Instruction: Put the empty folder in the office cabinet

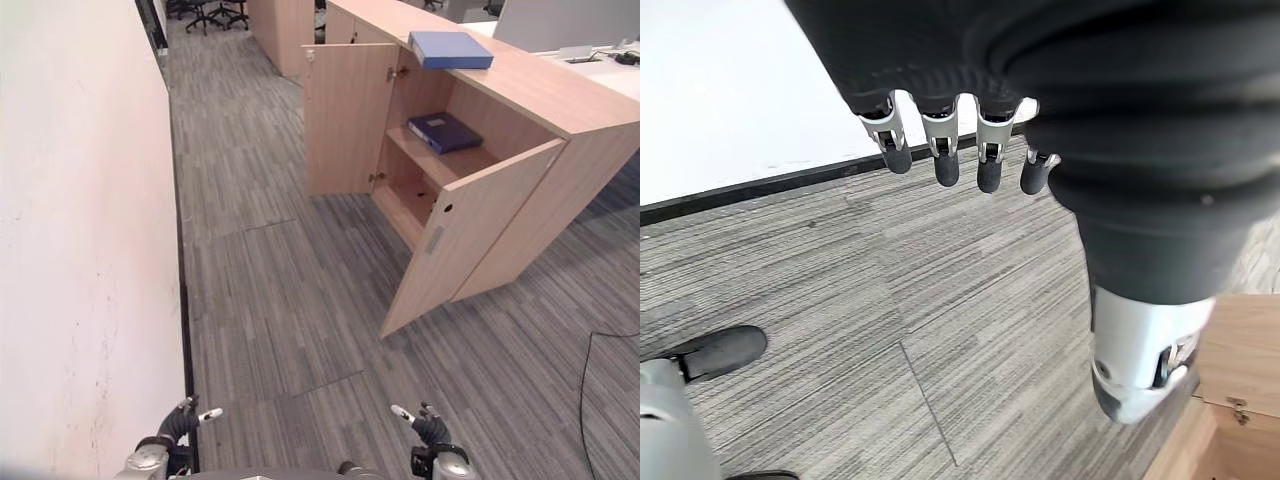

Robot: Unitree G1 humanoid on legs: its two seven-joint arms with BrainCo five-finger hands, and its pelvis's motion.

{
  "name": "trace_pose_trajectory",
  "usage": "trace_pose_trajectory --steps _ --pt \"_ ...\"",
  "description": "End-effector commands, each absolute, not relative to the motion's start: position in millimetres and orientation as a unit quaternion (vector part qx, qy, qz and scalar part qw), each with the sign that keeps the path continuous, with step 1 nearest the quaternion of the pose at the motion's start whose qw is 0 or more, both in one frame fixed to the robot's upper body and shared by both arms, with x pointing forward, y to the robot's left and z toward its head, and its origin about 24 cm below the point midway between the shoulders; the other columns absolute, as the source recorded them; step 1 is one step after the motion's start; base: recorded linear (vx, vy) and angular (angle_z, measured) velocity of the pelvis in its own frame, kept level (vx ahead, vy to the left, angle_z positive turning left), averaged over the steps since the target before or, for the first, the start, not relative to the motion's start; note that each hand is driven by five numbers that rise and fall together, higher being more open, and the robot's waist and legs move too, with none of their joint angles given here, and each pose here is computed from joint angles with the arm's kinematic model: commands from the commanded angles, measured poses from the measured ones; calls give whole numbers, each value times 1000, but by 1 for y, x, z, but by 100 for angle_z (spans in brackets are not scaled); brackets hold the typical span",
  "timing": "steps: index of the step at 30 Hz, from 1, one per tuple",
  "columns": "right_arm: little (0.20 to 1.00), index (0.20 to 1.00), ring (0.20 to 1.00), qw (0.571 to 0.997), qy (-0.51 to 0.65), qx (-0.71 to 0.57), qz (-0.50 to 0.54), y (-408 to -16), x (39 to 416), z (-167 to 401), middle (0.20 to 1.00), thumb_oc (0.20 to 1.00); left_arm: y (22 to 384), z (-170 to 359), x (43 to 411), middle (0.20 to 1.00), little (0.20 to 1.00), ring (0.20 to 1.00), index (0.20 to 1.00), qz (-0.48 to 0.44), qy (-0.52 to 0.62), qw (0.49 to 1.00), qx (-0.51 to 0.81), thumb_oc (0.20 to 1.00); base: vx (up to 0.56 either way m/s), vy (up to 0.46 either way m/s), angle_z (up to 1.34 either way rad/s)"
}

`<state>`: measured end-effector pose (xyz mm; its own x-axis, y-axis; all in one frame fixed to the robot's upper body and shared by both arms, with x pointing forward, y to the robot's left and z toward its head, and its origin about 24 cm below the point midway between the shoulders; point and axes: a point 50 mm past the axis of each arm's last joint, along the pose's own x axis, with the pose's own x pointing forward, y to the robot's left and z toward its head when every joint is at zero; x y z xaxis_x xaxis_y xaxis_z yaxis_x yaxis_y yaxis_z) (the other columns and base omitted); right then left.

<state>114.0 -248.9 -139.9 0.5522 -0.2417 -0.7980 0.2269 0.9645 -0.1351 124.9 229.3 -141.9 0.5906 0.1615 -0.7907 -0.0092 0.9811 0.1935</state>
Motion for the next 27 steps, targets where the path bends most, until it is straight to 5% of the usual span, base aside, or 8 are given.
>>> trace_pose_trajectory --steps 1,27 --pt "1000 1000 1000 888 442 -13 -124 -249 124 -137 1000 1000 232 -138 136 1000 1000 1000 1000 35 434 895 103 1000 0 0 0" --pt "1000 1000 1000 870 470 -7 -147 -259 110 -142 1000 1000 231 -141 133 1000 1000 1000 1000 36 446 889 100 1000 22 -11 3"
